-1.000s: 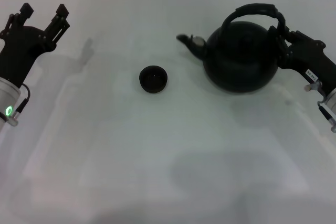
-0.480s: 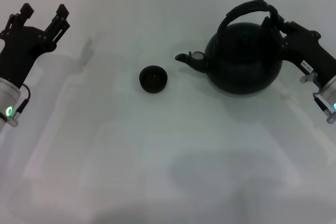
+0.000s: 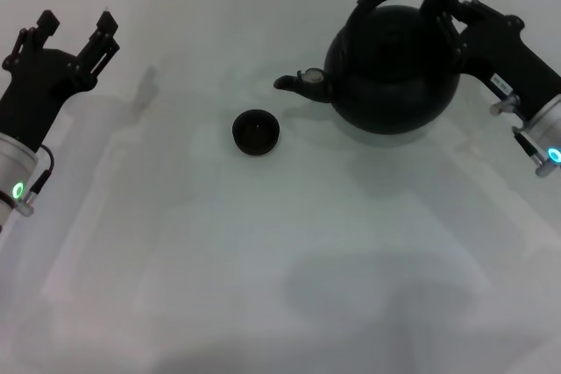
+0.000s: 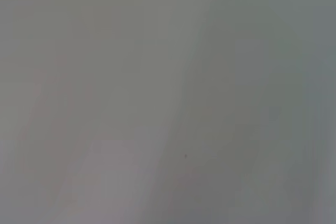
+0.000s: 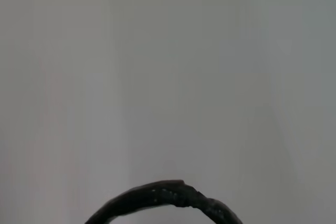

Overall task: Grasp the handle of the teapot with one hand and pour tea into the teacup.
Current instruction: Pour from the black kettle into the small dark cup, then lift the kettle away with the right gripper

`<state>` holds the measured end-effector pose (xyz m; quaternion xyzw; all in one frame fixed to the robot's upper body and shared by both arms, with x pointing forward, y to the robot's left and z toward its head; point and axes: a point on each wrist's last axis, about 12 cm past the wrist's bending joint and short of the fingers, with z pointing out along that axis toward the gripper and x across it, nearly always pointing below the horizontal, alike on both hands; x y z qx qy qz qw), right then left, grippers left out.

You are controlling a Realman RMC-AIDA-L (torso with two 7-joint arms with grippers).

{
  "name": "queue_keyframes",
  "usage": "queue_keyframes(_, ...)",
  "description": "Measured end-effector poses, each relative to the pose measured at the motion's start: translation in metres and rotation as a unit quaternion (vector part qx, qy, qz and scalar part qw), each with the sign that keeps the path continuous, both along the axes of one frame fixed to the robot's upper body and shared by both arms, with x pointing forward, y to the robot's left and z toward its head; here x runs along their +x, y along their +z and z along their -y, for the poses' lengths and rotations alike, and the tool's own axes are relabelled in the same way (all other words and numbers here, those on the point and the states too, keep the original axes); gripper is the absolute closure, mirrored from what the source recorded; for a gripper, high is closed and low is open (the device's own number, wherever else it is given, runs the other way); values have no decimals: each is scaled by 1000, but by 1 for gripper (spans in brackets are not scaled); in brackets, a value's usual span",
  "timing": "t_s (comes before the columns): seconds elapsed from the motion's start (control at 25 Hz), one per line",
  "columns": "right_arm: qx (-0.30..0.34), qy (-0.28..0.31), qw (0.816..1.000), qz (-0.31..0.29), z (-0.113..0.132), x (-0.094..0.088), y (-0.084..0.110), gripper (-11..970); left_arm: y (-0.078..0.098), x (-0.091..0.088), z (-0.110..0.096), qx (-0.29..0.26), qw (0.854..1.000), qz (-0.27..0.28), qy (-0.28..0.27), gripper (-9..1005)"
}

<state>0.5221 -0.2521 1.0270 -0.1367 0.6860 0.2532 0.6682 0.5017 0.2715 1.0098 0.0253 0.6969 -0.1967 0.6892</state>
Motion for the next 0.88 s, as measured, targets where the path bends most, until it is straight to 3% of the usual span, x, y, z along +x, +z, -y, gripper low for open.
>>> queue_keyframes(0.44, -59, 31, 996, 61, -17, 16, 13, 754, -4, -7, -1, -6, 1000, -8, 5, 104)
queue_keyframes(0.88, -91, 33, 992, 85, -19, 23, 17, 762, -6, -10, -5, -7, 1000, -11, 15, 103)
